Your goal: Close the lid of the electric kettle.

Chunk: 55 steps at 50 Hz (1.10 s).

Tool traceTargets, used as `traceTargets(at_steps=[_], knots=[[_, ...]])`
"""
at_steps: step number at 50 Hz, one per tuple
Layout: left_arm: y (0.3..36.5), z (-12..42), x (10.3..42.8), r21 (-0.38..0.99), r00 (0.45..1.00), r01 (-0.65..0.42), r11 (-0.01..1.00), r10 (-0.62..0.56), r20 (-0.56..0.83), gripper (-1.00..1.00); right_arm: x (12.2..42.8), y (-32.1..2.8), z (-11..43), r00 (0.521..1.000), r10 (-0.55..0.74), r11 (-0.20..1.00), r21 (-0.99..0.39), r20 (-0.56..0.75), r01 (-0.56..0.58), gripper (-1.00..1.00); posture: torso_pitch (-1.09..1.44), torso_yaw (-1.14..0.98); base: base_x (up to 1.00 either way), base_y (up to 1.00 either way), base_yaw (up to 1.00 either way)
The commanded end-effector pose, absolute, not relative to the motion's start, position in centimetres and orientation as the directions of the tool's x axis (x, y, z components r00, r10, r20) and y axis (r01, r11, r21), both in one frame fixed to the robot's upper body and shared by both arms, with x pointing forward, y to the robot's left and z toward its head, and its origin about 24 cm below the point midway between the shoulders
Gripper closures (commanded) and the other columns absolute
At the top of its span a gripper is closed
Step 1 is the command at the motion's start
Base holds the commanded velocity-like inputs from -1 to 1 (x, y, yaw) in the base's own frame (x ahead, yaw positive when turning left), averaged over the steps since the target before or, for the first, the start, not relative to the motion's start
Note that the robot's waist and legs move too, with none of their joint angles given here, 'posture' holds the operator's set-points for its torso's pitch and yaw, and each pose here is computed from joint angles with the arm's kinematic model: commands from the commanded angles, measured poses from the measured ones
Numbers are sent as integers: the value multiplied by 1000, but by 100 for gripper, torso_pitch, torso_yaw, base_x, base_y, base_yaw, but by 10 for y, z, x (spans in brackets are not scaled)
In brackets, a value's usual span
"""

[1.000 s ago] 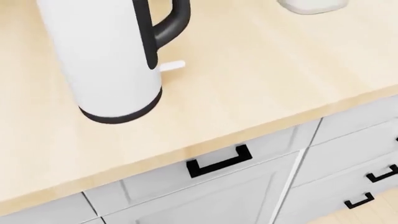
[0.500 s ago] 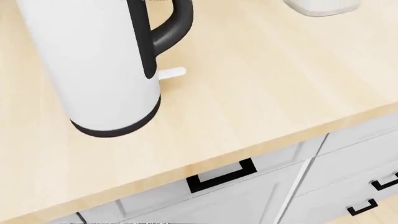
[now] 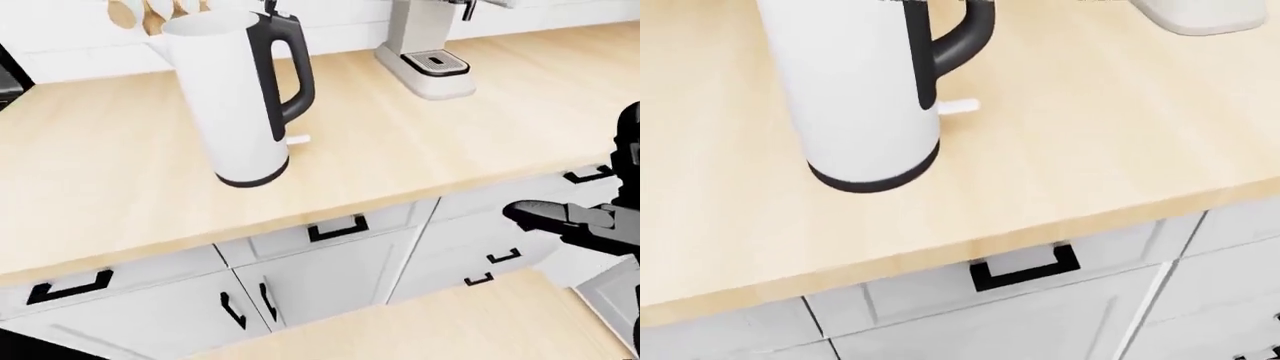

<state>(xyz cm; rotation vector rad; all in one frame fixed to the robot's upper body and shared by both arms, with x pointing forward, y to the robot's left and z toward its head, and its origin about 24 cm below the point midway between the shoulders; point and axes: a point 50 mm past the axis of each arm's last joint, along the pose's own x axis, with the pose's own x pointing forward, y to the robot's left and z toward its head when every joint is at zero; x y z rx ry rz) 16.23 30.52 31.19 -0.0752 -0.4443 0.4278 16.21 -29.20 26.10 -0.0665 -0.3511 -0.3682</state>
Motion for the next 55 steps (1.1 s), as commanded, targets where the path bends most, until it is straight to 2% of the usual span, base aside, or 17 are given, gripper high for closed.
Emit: traceTargets(at_steps=[1, 14, 28, 55], knots=[[305, 322, 157, -163, 787, -389, 907, 419, 454, -100, 158, -287, 271, 857, -317, 935, -18, 405, 355, -100, 0, 0, 0, 0, 73], [305, 321, 157, -163, 786, -389, 907, 419, 455, -100, 160, -287, 270, 856, -318, 935, -13, 408, 353, -100, 0, 0, 0, 0, 69], [305, 320, 158, -164, 788, -388, 907, 418, 452, -100, 163, -291, 265, 855, -351, 921, -24, 382, 389, -100, 0, 0, 0, 0, 0], [305, 321, 157, -167, 787, -385, 908, 417, 454, -100, 167, -287, 263, 868, -335, 925, -48, 366, 377, -100, 0, 0, 0, 0, 0]])
